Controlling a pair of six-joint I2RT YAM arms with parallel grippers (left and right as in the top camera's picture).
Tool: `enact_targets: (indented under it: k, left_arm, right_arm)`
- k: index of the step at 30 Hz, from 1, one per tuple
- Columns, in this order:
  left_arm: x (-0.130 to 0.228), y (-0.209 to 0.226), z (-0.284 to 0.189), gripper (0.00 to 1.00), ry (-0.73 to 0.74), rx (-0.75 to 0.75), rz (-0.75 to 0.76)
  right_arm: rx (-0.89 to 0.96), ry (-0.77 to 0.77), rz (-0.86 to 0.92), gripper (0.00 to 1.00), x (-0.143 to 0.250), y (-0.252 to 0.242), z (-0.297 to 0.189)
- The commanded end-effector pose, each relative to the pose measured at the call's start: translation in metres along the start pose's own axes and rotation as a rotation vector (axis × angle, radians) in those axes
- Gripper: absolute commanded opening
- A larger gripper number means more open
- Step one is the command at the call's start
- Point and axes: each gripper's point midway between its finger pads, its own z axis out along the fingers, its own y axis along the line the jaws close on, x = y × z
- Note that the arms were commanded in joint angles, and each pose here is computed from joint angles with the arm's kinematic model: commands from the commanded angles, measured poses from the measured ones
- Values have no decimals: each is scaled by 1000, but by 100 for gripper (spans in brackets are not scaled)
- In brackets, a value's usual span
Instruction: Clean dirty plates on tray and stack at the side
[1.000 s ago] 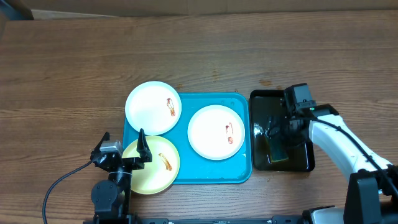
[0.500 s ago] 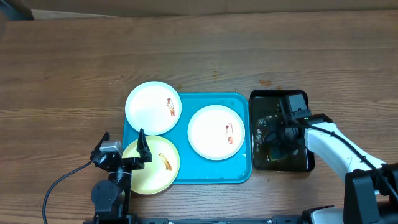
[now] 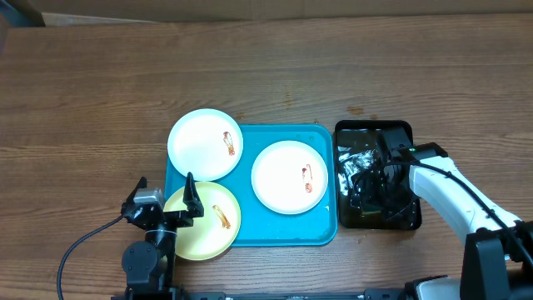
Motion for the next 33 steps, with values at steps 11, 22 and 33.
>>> enact_targets:
  k: [11, 22, 33]
  left_arm:
    - [0, -1, 0, 100, -4, 7, 19]
    - [-27, 19, -3, 100, -119, -123, 31]
    - [-55, -58, -31, 100, 170, 258, 3]
  right_arm:
    - [-34, -26, -2, 83, -6, 7, 4]
    - [-59, -79, -51, 100, -29, 22, -36]
    - [-79, -112, -121, 100, -39, 33, -62]
